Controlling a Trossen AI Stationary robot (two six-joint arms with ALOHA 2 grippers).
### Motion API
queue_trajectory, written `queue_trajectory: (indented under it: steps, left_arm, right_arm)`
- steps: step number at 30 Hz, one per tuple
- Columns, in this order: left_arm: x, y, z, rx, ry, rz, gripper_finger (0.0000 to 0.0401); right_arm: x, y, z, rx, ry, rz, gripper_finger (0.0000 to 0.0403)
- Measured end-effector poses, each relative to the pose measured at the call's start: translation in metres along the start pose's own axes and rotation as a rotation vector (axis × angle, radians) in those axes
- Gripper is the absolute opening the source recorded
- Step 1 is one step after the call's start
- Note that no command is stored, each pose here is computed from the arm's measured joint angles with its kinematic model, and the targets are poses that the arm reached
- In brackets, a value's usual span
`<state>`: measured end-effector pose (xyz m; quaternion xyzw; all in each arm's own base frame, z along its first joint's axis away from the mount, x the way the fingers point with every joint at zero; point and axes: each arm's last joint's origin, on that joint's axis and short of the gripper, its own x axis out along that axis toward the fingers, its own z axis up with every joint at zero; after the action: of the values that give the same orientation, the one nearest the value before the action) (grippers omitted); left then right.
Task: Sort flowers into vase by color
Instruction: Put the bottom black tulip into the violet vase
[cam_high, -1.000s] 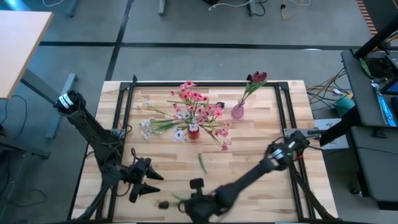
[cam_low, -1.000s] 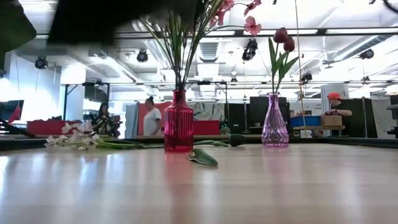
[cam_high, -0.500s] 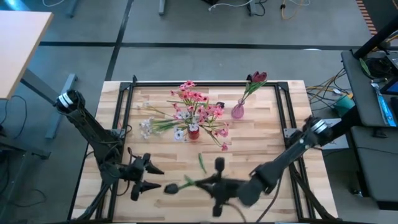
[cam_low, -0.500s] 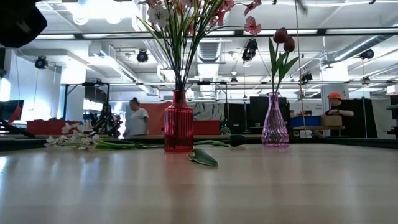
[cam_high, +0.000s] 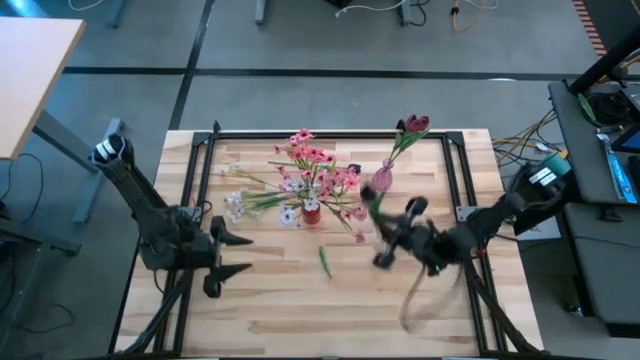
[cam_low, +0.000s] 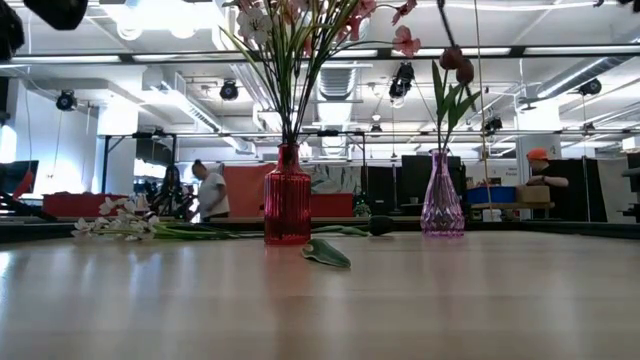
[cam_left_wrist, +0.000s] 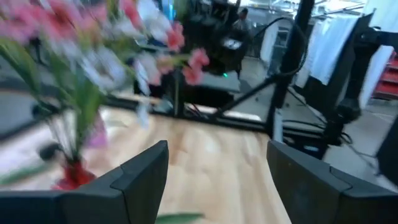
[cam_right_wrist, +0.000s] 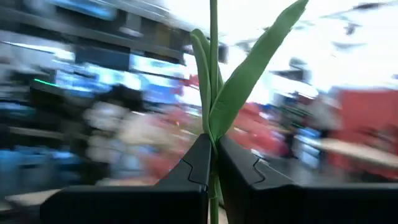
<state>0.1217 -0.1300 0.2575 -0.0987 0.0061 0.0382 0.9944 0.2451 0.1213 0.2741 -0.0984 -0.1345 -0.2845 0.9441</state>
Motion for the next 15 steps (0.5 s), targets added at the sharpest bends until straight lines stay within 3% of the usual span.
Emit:
queue_trajectory:
  steps: [8,15]
  left_arm:
    - [-0.008,0.015,0.014,0.066,-0.05,0.129,0.0256]
    - [-0.009,0.017,0.014,0.105,-0.056,0.22,0.0256]
  right_arm:
    - [0.022,-0.048,-0.003,-0.032,-0.004,-0.202,0.0012]
    - [0.056,-0.11,-0.01,0.019,-0.052,-0.47,0.0012]
